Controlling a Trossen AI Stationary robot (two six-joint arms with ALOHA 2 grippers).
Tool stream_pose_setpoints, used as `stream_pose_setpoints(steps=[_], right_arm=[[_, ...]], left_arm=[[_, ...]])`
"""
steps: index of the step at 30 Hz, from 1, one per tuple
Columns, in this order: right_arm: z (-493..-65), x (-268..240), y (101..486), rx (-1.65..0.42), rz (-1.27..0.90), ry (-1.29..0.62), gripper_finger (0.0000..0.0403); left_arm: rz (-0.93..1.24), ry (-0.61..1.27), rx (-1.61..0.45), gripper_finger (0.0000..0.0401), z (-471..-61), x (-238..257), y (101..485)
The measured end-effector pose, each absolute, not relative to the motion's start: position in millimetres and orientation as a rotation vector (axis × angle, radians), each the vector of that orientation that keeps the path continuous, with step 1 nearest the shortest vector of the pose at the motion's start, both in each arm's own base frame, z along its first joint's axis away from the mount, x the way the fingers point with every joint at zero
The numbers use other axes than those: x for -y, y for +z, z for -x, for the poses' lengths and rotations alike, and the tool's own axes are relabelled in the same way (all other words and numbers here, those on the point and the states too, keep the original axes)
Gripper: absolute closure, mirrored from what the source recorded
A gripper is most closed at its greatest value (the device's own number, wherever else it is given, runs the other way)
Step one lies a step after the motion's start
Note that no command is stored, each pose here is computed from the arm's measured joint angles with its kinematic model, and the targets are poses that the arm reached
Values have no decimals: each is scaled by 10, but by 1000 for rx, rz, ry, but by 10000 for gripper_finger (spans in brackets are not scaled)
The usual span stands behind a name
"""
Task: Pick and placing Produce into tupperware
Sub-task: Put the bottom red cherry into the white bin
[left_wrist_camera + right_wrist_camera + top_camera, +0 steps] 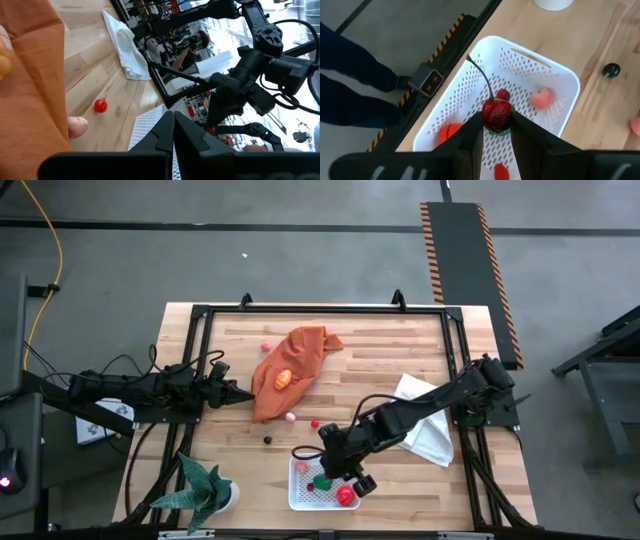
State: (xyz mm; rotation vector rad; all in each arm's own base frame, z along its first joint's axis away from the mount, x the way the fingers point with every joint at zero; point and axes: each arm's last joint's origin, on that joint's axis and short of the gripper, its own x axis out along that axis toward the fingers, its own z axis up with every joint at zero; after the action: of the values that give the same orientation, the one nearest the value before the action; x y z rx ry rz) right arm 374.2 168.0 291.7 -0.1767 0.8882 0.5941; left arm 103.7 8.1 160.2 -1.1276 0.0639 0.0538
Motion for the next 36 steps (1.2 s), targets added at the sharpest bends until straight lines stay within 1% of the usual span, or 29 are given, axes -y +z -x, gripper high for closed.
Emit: stream_pose_setpoints(steps=[20, 36], right_arm=[[-3880, -1802, 2327, -1099, 178, 553, 325], [-3912, -1842, 2082, -1191, 150, 512, 325]], left_arm=[[1128, 54, -64, 400, -1037, -82, 1602], [1127, 53, -63, 400, -1037, -81, 1602]])
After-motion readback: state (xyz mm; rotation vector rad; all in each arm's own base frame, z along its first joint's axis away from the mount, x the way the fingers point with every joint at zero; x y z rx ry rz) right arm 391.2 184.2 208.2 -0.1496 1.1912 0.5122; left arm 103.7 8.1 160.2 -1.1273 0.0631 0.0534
